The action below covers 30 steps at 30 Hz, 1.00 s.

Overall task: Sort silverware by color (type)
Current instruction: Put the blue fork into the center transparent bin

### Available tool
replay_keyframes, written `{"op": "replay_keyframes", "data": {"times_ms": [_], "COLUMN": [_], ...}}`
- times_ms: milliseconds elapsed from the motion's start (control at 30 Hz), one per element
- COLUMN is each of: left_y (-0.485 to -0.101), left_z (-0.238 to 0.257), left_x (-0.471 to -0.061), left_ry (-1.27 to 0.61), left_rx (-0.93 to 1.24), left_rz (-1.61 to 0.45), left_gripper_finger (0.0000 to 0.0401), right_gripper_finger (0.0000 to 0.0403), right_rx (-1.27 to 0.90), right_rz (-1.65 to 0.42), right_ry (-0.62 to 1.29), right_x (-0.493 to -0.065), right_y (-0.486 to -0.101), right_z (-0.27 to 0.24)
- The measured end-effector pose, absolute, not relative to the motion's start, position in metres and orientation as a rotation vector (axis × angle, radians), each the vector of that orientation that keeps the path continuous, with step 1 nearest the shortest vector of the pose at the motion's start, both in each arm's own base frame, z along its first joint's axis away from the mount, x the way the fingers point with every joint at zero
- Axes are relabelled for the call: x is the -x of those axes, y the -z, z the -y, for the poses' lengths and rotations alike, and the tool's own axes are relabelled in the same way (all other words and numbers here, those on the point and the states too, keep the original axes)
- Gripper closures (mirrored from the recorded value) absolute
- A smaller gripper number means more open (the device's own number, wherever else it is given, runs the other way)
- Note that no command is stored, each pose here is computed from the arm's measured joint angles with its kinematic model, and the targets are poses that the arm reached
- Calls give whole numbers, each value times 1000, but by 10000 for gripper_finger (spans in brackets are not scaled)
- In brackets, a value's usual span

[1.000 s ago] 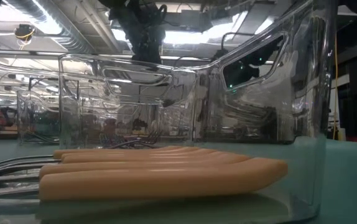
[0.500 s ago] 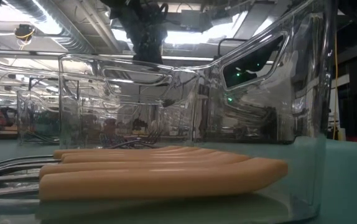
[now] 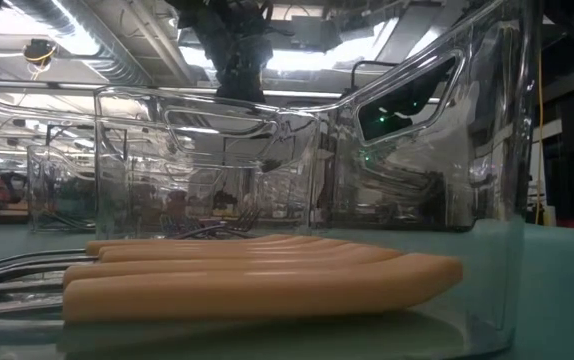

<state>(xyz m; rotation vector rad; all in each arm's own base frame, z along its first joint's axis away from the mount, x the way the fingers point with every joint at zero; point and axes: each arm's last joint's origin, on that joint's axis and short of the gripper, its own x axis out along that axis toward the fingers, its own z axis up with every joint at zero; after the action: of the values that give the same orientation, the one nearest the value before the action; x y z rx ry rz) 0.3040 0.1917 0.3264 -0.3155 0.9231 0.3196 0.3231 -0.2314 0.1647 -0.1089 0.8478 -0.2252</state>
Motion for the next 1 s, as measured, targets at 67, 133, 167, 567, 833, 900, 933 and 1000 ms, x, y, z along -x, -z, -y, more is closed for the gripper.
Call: {"op": "replay_keyframes", "data": {"times_ms": [67,133,167,567,833,900,933,1000], "left_y": [-326,-326,-326,-326,-326,-326,-326,-326], "left_z": [-191,-191,-191,-191,-191,-191,-191,-191], "left_x": [-304,-305,-305,-305,-305,-305,-305,-305], "left_ry": [-318,-317,-317,-317,-316,-317,-317,-318], "left_rx": [315,314,314,315,314,313,313,313], "left_rz": [-923,-924,-923,-924,-922,-921,-921,-921], "left_gripper_finger": [229,229,229,229,229,229,229,229], "right_gripper_finger": [206,204,203,203,203,203,203,206], "right_rx": [111,105,101,116,96,95,94,94], "right_rz": [-834,-820,-815,-875,-889,-891,-891,-891], "right_ry": [220,201,190,197,170,168,166,165], "right_x": [-324,-324,-325,-330,-331,-331,-331,-331], "right_y": [-165,-166,-166,-133,-122,-122,-122,-122], "right_z": [232,231,231,236,236,236,236,236]}}
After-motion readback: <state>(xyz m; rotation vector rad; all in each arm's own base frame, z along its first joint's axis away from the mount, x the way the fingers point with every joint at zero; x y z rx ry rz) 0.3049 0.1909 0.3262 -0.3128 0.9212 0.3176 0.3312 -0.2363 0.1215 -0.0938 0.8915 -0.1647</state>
